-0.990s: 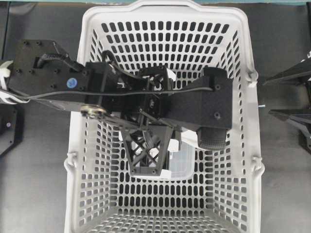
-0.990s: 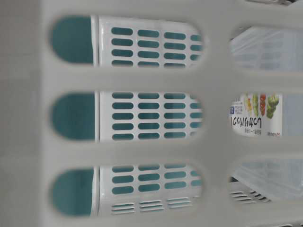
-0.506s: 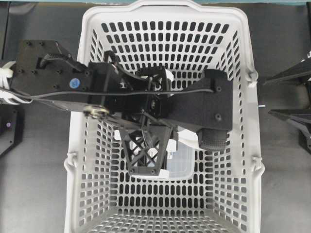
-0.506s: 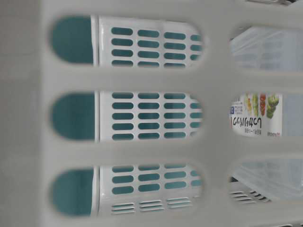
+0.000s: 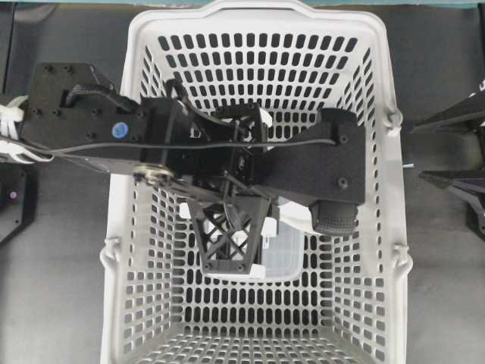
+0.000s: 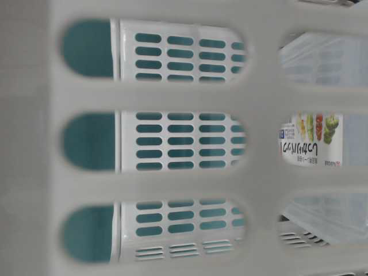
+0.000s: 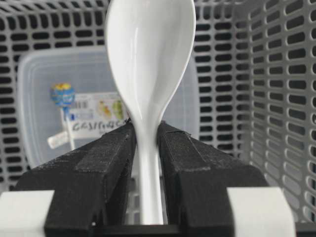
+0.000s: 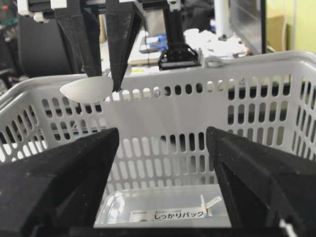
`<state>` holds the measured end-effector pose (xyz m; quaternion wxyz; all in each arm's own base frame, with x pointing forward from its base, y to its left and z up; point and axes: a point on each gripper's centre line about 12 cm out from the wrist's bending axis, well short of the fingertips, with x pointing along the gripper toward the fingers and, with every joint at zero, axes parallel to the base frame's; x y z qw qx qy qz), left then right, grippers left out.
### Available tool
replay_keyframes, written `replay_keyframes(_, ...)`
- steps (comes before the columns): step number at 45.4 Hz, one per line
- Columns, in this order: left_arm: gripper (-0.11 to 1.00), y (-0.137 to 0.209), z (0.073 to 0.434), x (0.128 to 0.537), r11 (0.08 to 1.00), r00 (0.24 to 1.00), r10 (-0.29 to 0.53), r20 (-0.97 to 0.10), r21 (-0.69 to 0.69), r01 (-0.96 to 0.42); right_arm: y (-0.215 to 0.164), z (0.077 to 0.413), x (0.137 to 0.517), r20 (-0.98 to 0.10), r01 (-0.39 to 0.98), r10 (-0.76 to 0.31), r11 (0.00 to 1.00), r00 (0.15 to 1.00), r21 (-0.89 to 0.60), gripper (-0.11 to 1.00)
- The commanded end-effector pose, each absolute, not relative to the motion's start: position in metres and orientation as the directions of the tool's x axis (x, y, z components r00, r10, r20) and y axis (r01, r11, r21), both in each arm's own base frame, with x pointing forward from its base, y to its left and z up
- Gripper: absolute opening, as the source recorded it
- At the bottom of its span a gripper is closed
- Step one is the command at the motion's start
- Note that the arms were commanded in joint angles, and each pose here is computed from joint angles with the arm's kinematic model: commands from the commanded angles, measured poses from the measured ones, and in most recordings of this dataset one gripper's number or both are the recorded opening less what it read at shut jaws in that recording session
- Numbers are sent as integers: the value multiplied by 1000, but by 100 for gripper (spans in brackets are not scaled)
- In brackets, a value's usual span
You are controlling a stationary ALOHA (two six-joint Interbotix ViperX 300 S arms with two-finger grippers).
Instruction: Pick up the chinese spoon from the shopping basket with the left arm.
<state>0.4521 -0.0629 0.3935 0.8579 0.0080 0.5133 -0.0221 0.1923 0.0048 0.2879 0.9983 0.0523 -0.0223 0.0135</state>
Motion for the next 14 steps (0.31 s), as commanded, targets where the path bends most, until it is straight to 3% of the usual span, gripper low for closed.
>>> replay_keyframes(1,15,-61,409,449,999,508,-31,-861,-9,46,5,293,194,61,-32,25,994,998,107,69)
replay_keyframes(14,15,-61,405,449,999,499,-30,-866,-8,45,5,293,194,60,-33,27,994,998,107,69)
